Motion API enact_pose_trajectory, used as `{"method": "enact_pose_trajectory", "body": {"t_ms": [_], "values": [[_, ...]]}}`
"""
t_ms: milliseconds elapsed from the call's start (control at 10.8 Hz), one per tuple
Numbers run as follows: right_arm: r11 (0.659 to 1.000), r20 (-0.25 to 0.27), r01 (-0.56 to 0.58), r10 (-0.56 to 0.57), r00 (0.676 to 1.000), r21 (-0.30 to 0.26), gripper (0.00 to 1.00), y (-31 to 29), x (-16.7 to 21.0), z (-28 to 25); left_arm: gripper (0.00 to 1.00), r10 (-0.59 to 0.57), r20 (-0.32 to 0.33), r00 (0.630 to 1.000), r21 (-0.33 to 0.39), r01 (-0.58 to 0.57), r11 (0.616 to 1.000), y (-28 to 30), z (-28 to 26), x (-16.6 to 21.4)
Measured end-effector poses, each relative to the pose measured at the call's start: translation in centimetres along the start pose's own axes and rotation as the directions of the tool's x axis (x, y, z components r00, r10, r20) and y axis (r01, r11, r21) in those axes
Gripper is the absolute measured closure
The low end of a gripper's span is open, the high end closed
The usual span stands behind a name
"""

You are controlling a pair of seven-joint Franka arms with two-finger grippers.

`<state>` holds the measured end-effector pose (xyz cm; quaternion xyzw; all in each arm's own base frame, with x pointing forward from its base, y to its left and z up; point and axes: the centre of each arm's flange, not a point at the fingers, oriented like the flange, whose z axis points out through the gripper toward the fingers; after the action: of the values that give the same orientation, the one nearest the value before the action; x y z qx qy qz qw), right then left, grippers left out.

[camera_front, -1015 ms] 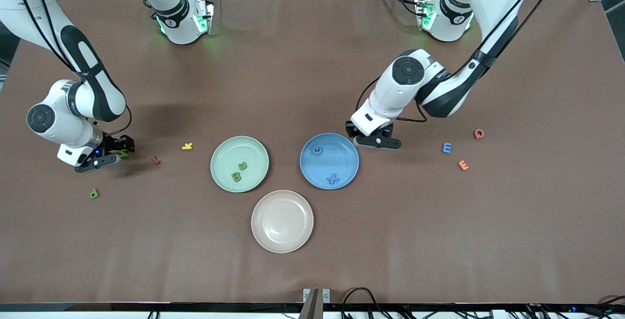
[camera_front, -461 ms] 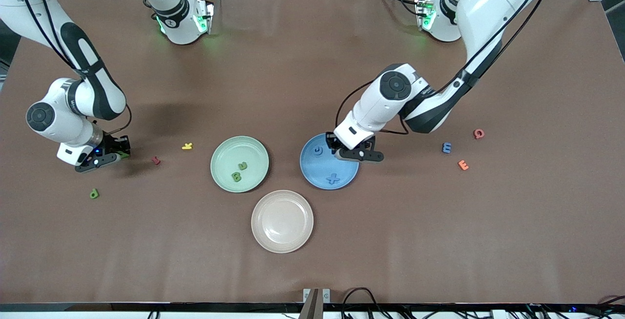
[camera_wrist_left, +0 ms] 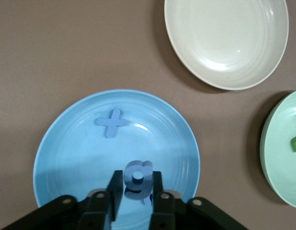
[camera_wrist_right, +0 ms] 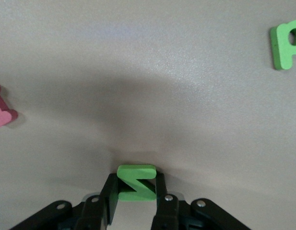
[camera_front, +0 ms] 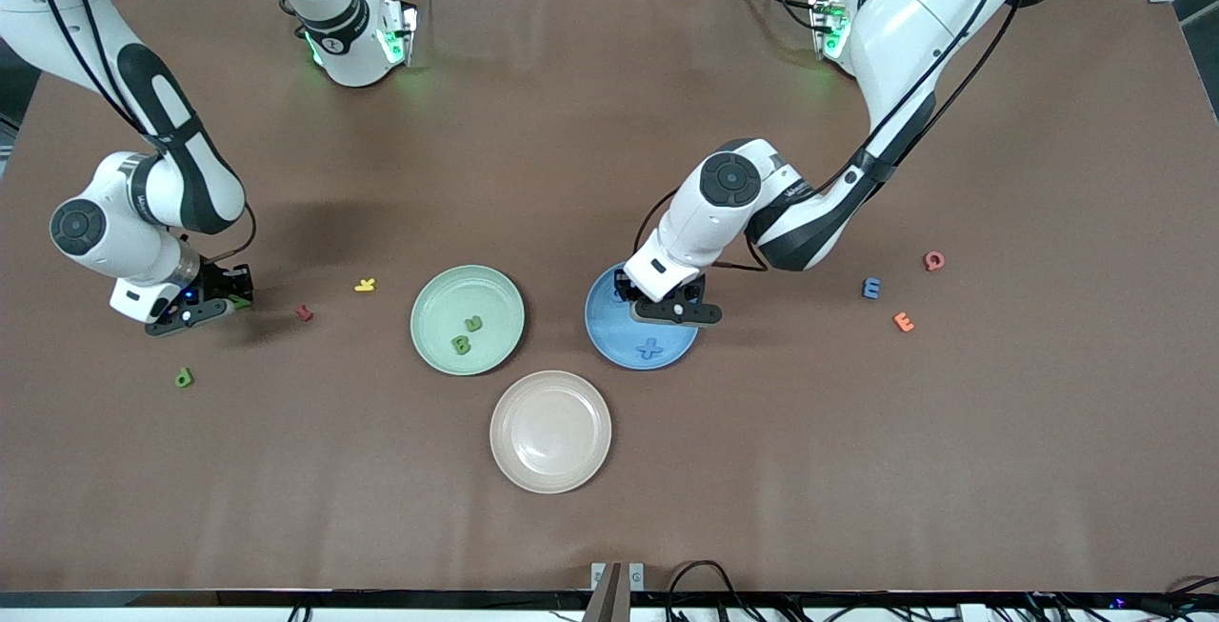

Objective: Sort letters by color into matching plates
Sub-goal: 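Release the N with the right gripper while the left gripper reaches the m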

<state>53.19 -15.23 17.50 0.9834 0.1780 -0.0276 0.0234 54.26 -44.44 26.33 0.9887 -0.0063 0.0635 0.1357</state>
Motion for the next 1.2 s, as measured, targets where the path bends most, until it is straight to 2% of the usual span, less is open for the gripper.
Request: {"method": "enact_pose_trajectory", "body": {"t_ms": [184,461,922,1199], "values": [[1.0,-0.01,-0.002,0.002,1.0,-0.007,0.64,0.3,0.2,-0.5,0.43,-0.017,-0.005,1.0,0.025,0.017,1.0,-1.3,0.1,1.0],[1.0,-0.016,-0.027,0.027,1.0,-0.007,0.64,0.7,0.4,-2.0,0.01,0.026,0.051,0.998,0.143,-0.033,0.989,-6.1,1.2,2.6],[0.978,-0.031,-0.183,0.187,0.982,0.102,0.64,0.1,2.0,-5.7,0.0,-0.01,0.108,0.994,0.227,-0.015,0.974,-15.0,0.0,6.6],[0.943,-0.016,-0.314,0.317,0.948,0.112,0.64,-2.9,4.9,-7.3,0.0,-0.008,0.151,0.988,0.266,-0.033,0.963,-21.4,-1.0,7.6]]}}
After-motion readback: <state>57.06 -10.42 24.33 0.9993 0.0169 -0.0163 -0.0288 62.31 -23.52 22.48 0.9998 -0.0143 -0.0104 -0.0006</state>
